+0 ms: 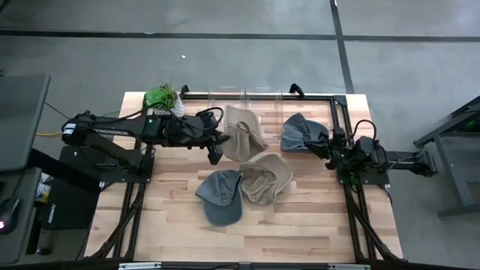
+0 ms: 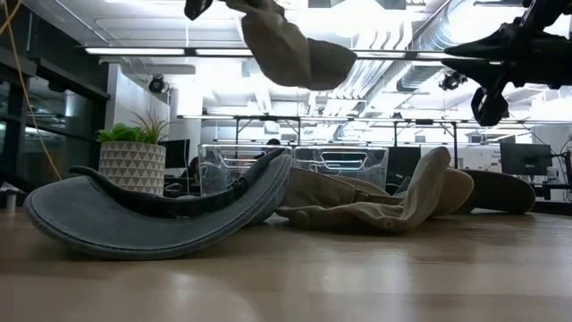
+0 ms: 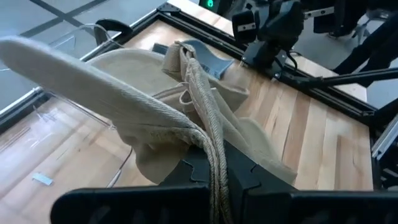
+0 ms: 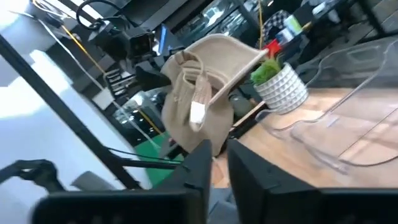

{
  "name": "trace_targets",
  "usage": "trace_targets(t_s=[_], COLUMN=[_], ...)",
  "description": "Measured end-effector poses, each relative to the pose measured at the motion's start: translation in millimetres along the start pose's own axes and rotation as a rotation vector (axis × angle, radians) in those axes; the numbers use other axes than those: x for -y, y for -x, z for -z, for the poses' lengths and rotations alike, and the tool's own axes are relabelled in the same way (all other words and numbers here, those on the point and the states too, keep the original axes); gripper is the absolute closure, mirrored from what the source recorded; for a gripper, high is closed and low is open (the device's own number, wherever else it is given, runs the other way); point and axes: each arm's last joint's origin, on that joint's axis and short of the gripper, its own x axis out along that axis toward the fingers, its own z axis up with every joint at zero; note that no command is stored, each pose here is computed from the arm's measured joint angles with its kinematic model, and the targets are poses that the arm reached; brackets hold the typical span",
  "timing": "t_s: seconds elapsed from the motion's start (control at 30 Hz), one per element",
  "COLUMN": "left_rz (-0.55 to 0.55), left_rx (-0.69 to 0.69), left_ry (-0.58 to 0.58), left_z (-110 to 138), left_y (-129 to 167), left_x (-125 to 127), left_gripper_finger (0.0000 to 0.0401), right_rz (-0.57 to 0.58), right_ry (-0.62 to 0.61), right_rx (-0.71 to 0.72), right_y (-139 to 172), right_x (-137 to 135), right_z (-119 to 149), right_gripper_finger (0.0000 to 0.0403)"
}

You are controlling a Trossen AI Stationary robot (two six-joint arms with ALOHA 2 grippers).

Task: Pick & Place hat
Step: Put the left brown cap into the right transparent bin

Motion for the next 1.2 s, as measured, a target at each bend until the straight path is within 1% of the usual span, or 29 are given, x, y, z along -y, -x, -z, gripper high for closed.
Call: trace_targets(t_s=[0.1,0.17,0.27,0.33,0.43,0.53,0.67,0.77,0.9,0.97,1.03,1.2], left_rz=[0.004,0.004,0.004,0.003,-0.021,-0.042,-0.078,-0.113,-0.159,-0.162,-0.165,-0.185], left_rx=[0.011,0.011,0.011,0.011,0.021,0.031,0.048,0.063,0.085,0.085,0.086,0.094], left_ry=[0.003,-0.001,-0.006,-0.023,-0.031,-0.032,-0.053,-0.058,-0.067,-0.077,-0.079,-0.085], left_z=[-1.1,-1.1,-1.0,-1.0,-1.2,-1.5,-2.0,-2.5,-3.1,-3.2,-3.2,-3.5], left_y=[-0.1,-0.1,-0.1,-0.1,-0.2,-0.2,-0.1,0.0,0.2,0.2,0.2,0.3], left_x=[0.6,0.6,0.5,0.5,-0.2,-0.8,-1.8,-2.9,-4.1,-4.3,-4.3,-4.9], left_gripper_finger=[0.0401,0.0401,0.0401,0.0401,0.0401,0.0401,0.0401,0.0401,0.0401,0.0401,0.0401,0.0401], right_rz=[-0.032,-0.062,-0.106,-0.088,-0.04,0.021,0.085,0.091,0.093,0.133,0.164,0.209], right_ry=[-0.025,-0.005,0.114,0.175,0.269,0.356,0.45,0.482,0.525,0.557,0.584,0.59], right_rx=[-0.006,0.002,0.043,0.059,0.02,-0.081,-0.246,-0.337,-0.41,-0.459,-0.479,-0.502], right_y=[0.0,0.0,-1.2,-4.1,-13.8,-32.0,-63.7,-89.8,-121.4,-133.6,-145.3,-168.0], right_x=[-1.5,-3.5,-8.5,-14.8,-26.2,-38.5,-54.9,-65.7,-77.6,-77.7,-78.4,-74.4], right_z=[-0.6,-2.1,-7.2,-15.1,-27.6,-39.0,-52.1,-58.8,-66.3,-65.2,-65.1,-63.0], right_gripper_finger=[0.0295,0.0261,0.022,0.0205,0.0198,0.0197,0.0197,0.0197,0.0197,0.0197,0.0197,0.0196])
